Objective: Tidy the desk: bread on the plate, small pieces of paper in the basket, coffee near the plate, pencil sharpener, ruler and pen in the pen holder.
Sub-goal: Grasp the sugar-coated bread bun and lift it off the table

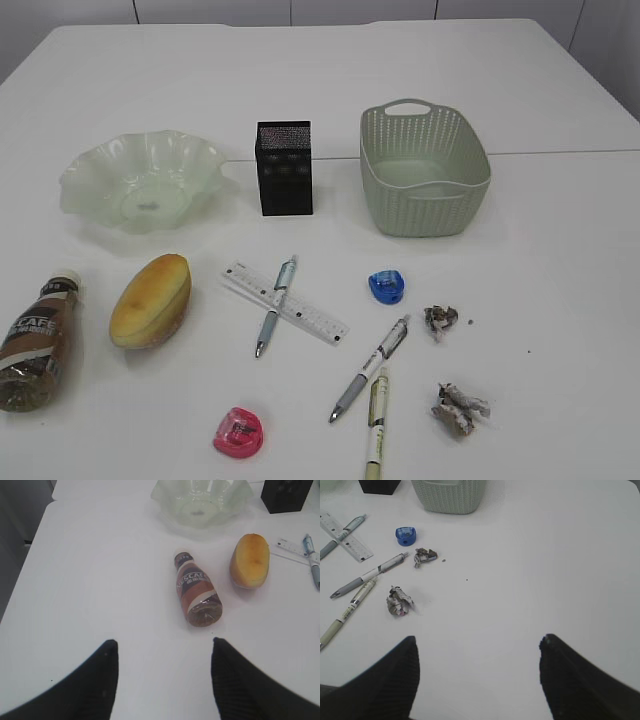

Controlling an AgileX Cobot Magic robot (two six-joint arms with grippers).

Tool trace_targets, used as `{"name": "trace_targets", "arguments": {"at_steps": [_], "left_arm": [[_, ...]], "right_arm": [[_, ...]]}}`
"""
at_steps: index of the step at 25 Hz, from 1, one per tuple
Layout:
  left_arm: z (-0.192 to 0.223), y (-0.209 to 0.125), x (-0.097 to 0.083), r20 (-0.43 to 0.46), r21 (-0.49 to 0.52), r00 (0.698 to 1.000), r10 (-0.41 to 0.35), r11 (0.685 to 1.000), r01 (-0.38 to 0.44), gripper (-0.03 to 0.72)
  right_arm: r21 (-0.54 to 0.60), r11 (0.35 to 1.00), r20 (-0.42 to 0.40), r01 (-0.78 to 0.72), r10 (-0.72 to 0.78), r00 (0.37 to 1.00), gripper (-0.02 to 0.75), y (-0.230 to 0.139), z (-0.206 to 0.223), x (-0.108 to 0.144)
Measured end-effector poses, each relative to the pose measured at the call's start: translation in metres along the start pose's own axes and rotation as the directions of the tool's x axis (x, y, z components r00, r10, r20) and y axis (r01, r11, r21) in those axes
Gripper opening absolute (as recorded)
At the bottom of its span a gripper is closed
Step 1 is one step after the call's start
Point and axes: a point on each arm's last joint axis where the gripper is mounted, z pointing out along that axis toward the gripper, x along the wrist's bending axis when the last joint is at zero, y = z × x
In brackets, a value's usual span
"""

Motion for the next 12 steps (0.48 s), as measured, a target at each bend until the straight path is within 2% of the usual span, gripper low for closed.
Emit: {"name": "trace_targets", "arguments": {"at_steps": [12], "left_arm": [[0.0000, 0.0000, 0.0000, 0.000, 0.000, 1.000, 0.000, 1.000, 0.000, 0.434]], "right_arm": [[-0.002, 1.000, 0.000, 0.000, 0.000, 1.000, 0.552, 0.0002, 0.0000, 0.0000]]}}
